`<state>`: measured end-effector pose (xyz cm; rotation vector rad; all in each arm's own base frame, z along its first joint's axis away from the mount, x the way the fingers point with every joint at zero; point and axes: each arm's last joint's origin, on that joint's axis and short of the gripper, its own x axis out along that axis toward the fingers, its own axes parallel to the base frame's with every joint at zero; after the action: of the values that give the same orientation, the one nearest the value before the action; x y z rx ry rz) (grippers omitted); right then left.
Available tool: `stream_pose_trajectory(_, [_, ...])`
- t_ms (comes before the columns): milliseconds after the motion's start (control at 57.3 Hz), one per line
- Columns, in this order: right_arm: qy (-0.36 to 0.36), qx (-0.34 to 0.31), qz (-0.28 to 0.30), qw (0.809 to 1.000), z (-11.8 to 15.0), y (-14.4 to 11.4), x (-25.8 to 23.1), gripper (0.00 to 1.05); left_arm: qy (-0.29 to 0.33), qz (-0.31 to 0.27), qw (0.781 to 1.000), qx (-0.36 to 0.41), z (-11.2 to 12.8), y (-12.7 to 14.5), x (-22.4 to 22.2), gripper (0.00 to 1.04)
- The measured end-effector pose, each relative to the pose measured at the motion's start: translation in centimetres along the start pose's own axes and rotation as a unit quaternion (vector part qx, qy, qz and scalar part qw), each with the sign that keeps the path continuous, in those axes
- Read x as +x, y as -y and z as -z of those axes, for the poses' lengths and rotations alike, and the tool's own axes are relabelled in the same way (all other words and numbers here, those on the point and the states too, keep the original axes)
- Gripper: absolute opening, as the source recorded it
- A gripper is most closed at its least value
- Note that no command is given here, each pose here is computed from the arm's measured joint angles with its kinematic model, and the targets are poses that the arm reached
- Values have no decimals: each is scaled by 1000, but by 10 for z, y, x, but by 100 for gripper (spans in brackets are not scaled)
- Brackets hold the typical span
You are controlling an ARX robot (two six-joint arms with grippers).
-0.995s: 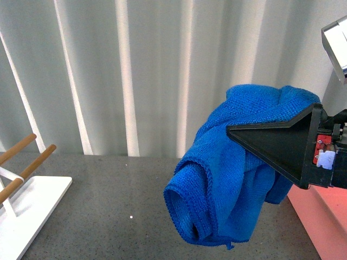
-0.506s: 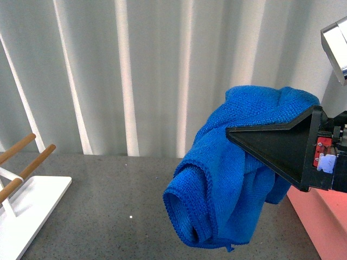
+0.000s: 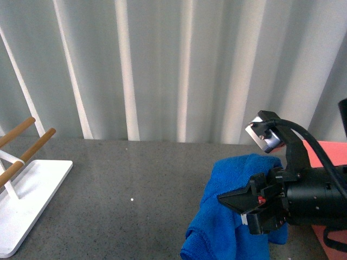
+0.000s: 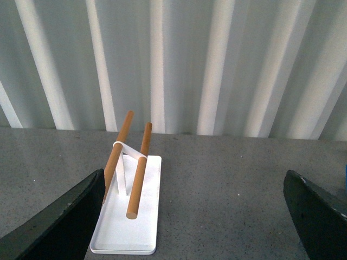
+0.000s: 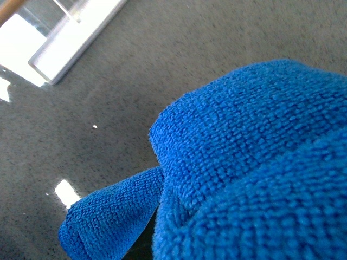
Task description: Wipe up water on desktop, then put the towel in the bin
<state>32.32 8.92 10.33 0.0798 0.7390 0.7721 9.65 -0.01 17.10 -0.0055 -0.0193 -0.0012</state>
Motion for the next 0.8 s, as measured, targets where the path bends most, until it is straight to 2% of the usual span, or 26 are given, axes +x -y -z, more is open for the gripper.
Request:
stream_pose_trajectory(87, [-53, 38, 44, 997, -6, 14, 11, 11, 0, 0, 1000, 0, 0, 0, 0, 98])
stream_pose_trajectory(140, [-105, 73, 92, 987, -9, 27, 23, 11, 0, 0, 1000, 0, 0, 0, 0, 98])
stream_pose_trajectory(244, [-150, 88, 121, 977, -10, 38, 36, 11, 0, 0, 1000, 0, 0, 0, 0, 98])
stream_pose_trajectory(541, [-206, 77, 140, 965, -31, 60, 94, 11, 0, 0, 1000, 0, 0, 0, 0, 98])
stream_pose_trajectory(803, [-202, 37, 132, 970, -63, 55, 144, 11, 0, 0, 1000, 0, 0, 0, 0, 98])
